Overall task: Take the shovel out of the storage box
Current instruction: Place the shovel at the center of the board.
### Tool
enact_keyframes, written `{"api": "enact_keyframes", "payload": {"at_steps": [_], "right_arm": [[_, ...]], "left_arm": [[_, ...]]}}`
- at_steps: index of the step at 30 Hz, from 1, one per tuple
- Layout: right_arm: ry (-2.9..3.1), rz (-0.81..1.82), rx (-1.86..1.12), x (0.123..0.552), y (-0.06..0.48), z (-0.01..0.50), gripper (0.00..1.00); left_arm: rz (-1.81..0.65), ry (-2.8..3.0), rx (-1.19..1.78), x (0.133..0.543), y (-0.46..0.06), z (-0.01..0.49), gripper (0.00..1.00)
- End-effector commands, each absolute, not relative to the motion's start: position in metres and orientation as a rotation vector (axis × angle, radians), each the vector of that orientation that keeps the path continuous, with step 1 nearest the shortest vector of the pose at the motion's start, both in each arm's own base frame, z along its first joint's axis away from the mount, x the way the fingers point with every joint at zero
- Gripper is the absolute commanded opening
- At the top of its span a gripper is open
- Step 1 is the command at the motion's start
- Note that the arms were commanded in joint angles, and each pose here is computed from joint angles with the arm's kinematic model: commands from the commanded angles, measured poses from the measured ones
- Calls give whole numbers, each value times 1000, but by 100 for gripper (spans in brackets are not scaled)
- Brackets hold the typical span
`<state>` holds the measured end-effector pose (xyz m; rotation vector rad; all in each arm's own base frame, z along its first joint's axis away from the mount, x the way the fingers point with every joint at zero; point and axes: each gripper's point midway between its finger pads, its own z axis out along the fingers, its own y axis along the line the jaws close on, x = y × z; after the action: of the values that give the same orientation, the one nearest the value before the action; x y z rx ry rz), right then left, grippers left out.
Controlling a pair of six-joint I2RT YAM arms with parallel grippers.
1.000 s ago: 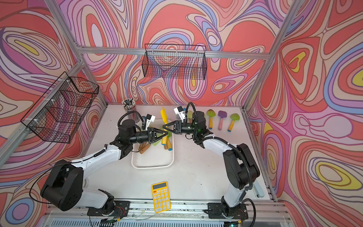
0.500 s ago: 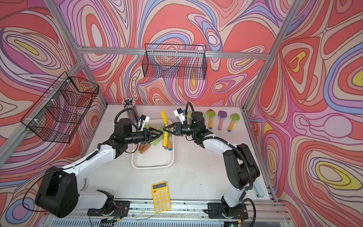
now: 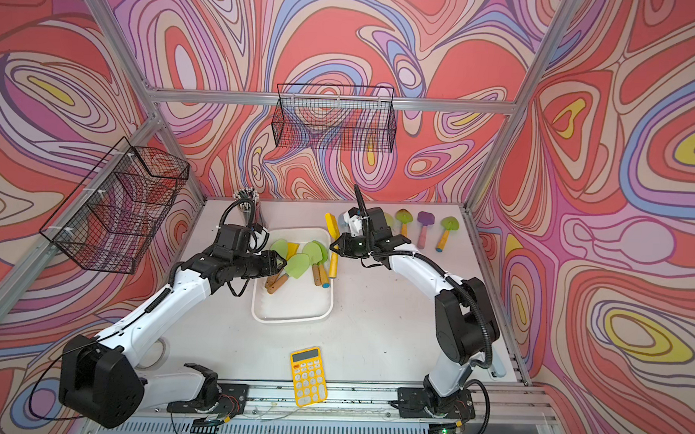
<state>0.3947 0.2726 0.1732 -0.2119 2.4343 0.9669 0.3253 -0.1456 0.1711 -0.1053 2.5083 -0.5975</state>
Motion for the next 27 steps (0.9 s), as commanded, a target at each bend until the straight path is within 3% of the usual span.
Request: {"api": "enact_keyframes", "payload": {"at_steps": [1,12,27], "right_arm": [[2528,688,-147,399,241,150,10],[2696,377,-98,395,226,82,11],[2794,281,-95,383,235,34,11]], "left_arm": [[-376,2574,-98,322,-124,160,53],[-233,2627,-92,326,-130,124,51],[-236,2619,-109,336,-137,109,51]]}}
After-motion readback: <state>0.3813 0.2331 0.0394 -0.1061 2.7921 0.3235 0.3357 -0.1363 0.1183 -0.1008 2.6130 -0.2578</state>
